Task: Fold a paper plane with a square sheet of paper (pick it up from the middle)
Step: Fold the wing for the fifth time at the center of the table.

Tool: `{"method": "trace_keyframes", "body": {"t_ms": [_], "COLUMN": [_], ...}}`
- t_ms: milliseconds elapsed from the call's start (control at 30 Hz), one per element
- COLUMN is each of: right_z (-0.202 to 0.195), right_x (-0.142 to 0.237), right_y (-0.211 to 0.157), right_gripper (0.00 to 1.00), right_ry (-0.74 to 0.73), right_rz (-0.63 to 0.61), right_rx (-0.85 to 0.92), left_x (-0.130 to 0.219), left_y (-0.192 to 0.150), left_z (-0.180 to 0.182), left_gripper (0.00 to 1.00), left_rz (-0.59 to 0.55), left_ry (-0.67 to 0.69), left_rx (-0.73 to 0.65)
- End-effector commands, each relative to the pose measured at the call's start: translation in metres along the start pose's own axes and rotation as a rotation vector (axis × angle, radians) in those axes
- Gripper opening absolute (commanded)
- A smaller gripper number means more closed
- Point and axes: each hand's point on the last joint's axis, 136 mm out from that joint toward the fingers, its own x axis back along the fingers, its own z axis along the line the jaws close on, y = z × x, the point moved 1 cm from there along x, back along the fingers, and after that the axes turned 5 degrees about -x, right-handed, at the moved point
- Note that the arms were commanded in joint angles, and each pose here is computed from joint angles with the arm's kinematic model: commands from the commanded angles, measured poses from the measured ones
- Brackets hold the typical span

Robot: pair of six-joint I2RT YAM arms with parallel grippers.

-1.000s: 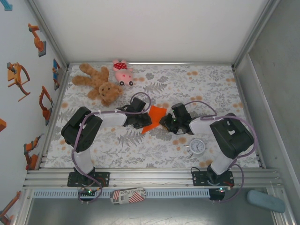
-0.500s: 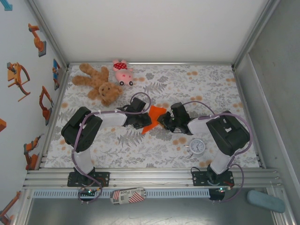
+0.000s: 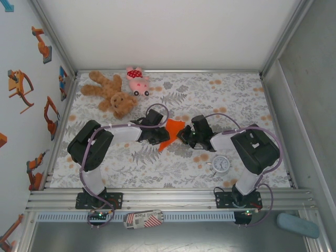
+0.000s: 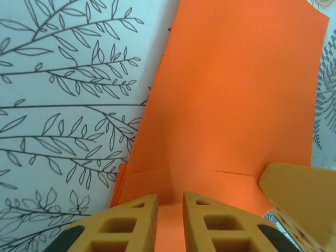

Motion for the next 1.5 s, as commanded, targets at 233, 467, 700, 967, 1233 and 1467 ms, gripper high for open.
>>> {"method": "trace_keyframes", "body": {"t_ms": [233,467,700,967,1233,1467], "right_z": [0.022,0.032,0.032,0.032,0.036,0.035], "right_x": [0.023,0.038,0.044,0.043,0.044,0.044], "right_y": [0.003,0.004,0.007,0.009,0.008,0.007], "right_gripper": [0.0,0.0,0.0,0.0,0.0,0.0], "right_ry": [0.001,-0.015,-0.033,-0.034,-0.023,-0.036], "right_rz": [-0.051,-0.068,-0.072,-0.062,-0.025,-0.012], "right_rx": [0.047,0.034,-0.017,-0.06,-0.087,-0.1], "left_x": [0.041,0.048,0.038,0.024,0.019,0.009], "left_y": [0.006,-0.001,-0.013,-0.024,-0.024,-0.021], "left_z": [-0.024,-0.037,-0.044,-0.052,-0.051,-0.046], "left_gripper": [0.31,0.37,0.42,0.45,0.44,0.43], "left_rz": [-0.111,-0.191,-0.252,-0.297,-0.349,-0.344], "left_ry": [-0.052,-0.065,-0.044,0.009,0.055,0.102], "left_rx": [-0.273,-0.46,-0.63,-0.801,-0.987,-1.035]}}
